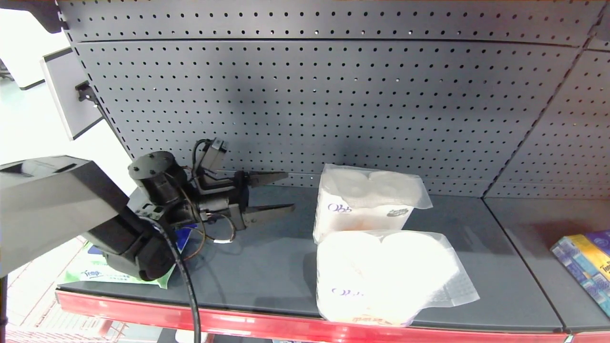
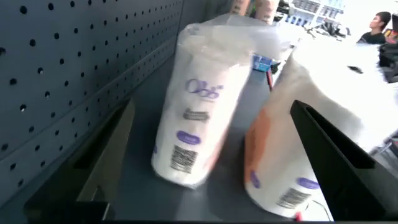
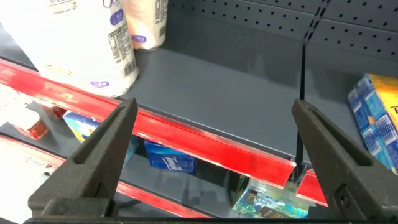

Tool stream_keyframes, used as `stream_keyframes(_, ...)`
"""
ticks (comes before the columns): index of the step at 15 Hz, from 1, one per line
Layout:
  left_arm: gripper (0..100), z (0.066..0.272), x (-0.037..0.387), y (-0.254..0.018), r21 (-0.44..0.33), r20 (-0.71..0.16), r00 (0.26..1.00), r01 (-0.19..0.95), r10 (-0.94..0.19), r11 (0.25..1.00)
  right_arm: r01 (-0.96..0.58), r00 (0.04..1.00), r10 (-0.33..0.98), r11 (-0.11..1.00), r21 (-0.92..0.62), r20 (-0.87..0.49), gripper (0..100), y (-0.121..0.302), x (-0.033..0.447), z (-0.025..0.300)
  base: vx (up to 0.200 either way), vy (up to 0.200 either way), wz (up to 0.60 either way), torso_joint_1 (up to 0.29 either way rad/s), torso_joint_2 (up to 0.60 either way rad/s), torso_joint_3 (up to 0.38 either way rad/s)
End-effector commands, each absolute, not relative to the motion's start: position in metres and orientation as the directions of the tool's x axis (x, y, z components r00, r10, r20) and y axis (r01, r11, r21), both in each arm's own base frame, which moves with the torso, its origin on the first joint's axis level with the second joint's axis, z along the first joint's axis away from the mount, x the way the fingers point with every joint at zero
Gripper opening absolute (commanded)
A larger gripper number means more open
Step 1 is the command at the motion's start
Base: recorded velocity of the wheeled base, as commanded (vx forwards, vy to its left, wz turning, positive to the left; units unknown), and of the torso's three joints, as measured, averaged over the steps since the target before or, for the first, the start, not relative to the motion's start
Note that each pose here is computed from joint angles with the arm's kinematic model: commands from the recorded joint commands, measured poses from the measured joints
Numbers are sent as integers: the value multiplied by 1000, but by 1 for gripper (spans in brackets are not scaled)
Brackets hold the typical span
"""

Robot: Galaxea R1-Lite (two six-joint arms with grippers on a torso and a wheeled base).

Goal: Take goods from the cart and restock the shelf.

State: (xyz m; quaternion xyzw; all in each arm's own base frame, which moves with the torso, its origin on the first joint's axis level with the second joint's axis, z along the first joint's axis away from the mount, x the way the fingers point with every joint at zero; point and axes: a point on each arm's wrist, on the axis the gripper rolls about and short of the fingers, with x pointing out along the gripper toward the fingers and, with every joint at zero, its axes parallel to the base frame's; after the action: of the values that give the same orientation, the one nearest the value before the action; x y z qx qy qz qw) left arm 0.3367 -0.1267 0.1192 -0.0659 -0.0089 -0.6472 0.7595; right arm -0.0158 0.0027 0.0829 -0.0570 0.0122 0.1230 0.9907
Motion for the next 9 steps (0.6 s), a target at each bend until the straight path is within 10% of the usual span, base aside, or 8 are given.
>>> stream_keyframes(1,100,144,311,-112,-62,115,186,982,-976,180,-246,969,243,963,-108,-39,100,3,-16,83,0,0,0,0,0,0)
stream_keyframes(9,100,171,269,-91,-77,208,524,851,-826,520,-246,969,243,963,-108,-39,100,3,-16,83,0,0,0,0,0,0)
